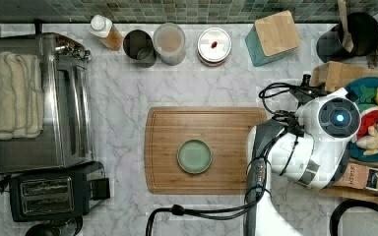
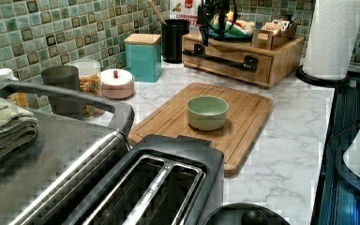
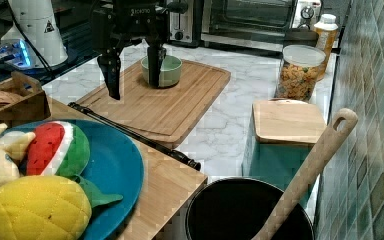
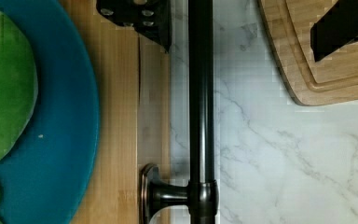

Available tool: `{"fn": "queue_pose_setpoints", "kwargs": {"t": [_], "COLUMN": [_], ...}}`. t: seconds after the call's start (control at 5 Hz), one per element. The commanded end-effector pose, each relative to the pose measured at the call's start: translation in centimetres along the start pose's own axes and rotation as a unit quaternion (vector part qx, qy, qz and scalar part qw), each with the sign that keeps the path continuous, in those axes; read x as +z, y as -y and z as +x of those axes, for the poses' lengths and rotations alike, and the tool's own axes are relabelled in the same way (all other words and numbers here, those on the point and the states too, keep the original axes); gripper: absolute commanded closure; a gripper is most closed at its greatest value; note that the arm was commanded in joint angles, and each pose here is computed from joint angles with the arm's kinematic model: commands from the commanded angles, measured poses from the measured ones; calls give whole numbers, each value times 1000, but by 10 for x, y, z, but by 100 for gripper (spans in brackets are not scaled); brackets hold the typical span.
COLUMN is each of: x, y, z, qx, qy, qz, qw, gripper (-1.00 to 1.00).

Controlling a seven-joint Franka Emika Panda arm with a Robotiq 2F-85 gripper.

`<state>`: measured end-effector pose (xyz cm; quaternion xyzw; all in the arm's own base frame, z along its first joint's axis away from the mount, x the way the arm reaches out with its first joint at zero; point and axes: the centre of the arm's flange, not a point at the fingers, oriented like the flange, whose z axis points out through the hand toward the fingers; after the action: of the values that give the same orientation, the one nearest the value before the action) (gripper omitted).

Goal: Open the drawer.

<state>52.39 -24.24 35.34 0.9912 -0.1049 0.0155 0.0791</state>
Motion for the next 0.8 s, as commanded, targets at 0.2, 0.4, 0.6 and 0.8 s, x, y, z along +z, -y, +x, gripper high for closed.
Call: {"fn": "queue_pose_setpoints", "kwargs": {"t": [0.2,0.4,0.6,0.8], "x": [24,32,41,49], "y": [-5,-8,-14,-26], "z": [14,13,12,13], "qx": [-38,-32,-22,-19], "qy": [-16,-27,-30,-33], "qz": [6,4,-8,-20], "qw": [999,999,999,999], "gripper": [-100,-100,-100,-100]}}
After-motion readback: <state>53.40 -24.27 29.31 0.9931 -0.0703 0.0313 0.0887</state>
